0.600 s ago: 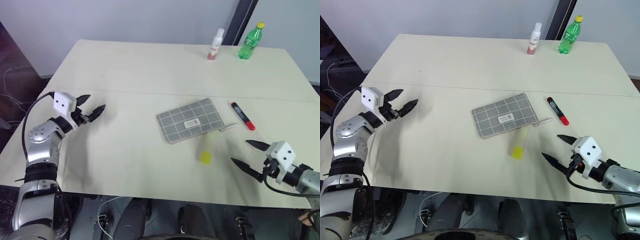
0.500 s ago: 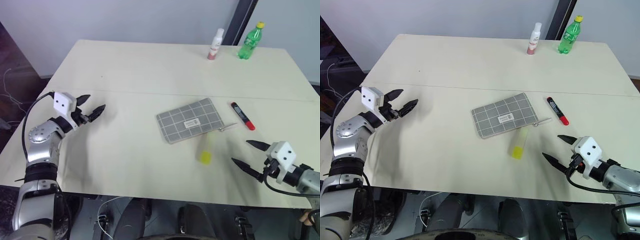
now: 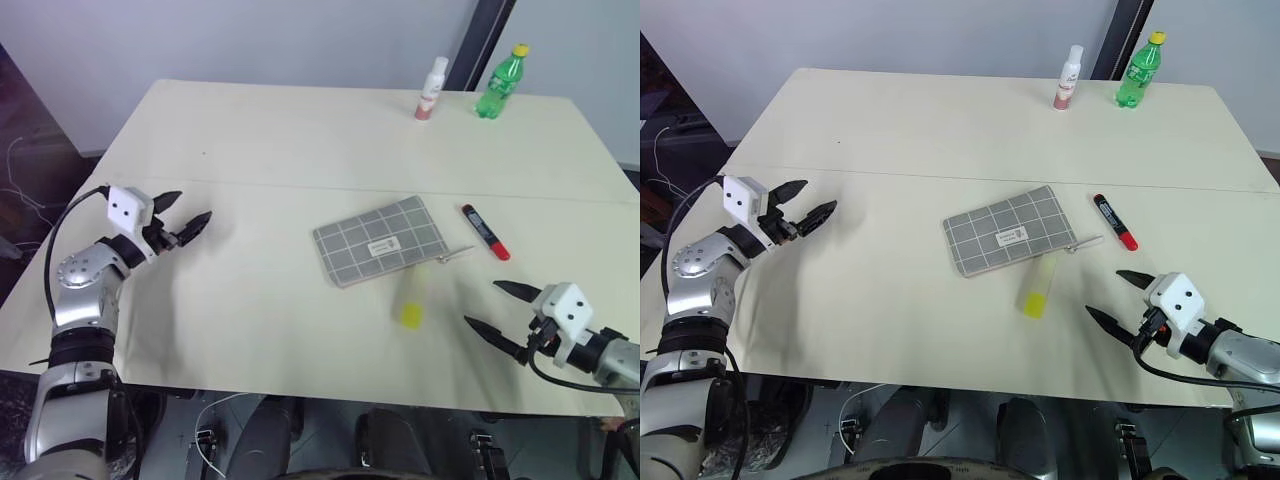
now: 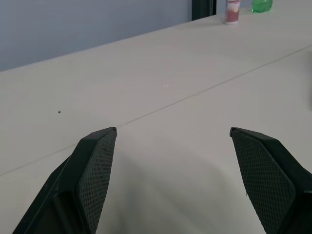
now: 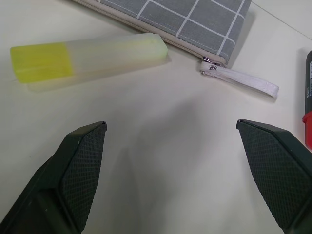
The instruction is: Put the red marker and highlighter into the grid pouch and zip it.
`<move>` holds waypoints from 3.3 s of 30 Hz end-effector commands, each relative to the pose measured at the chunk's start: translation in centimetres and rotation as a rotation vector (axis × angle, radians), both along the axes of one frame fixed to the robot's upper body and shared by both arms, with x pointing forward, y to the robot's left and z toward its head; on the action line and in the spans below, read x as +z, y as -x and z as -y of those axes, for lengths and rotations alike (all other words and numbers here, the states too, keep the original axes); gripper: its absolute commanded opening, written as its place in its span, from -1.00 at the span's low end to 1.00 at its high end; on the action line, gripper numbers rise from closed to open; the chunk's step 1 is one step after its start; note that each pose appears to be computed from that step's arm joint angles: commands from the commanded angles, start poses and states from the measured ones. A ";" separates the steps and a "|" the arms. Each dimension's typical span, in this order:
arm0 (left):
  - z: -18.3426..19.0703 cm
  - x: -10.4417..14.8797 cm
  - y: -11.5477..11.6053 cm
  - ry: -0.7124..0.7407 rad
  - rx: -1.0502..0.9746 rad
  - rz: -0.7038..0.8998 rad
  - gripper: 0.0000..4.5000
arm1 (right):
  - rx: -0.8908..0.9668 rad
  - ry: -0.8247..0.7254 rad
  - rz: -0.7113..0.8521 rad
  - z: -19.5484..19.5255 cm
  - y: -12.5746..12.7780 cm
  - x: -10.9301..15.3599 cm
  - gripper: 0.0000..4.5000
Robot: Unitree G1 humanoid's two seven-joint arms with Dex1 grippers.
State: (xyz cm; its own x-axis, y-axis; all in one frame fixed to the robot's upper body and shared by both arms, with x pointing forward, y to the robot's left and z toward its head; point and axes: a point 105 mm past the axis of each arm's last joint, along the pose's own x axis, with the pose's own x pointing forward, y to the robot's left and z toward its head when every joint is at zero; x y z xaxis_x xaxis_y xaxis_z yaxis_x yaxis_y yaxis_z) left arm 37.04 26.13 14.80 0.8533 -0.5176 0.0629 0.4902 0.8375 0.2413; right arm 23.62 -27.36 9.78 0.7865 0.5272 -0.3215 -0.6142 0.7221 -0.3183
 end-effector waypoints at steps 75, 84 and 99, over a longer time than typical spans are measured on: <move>22.9 -4.0 2.6 -0.567 -0.698 0.434 0.18 | -0.016 0.222 0.257 -9.2 -13.5 1.1 -1.00; 23.0 -4.5 3.1 -0.545 -0.714 0.418 -0.99 | -0.024 0.162 0.281 -9.3 -13.4 2.3 -1.00; 18.9 -2.8 1.5 -0.436 -0.435 0.380 -1.00 | -0.126 -0.079 0.093 -5.8 -7.9 4.5 0.98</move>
